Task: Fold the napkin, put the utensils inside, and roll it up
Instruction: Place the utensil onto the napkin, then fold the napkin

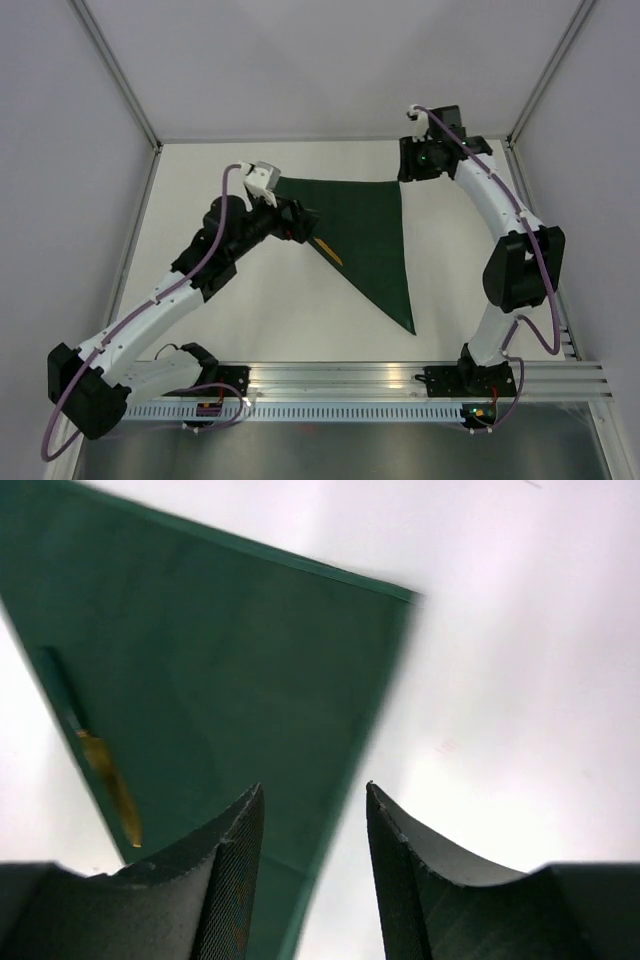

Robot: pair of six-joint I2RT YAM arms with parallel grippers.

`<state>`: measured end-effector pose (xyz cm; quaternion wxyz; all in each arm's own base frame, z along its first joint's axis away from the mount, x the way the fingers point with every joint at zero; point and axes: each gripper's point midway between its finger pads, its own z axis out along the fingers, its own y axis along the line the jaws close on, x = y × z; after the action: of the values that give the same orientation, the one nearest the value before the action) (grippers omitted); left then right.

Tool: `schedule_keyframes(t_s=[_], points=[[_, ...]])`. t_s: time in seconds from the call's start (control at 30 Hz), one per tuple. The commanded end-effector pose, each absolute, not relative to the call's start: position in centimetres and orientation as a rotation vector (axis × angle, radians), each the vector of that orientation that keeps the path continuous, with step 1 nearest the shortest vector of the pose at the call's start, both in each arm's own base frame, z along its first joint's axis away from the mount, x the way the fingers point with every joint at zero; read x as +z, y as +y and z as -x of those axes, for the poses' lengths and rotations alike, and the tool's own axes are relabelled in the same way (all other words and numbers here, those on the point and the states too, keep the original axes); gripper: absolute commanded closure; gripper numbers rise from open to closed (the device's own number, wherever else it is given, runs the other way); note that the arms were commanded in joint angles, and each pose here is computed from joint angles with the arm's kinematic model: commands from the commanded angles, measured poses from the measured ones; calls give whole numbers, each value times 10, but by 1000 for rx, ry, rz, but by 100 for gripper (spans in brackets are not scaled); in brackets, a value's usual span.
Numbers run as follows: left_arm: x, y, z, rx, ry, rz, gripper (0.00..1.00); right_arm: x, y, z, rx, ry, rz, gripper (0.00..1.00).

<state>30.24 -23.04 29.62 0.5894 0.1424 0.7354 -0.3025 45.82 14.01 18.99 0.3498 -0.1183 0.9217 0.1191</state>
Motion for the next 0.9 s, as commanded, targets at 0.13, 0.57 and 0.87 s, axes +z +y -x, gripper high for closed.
schedule_keyframes(t_s=[0.13,0.57,0.87], points=[[231,-303,-251,-554,1629,-698,8,206,56,-429,289,2385,105,48],[137,-407,-157,-396,1588,-1150,15,187,23,-419,290,2417,19,48],[98,-454,-121,-311,1495,-1350,22,181,15,-418,274,2428,5,48]])
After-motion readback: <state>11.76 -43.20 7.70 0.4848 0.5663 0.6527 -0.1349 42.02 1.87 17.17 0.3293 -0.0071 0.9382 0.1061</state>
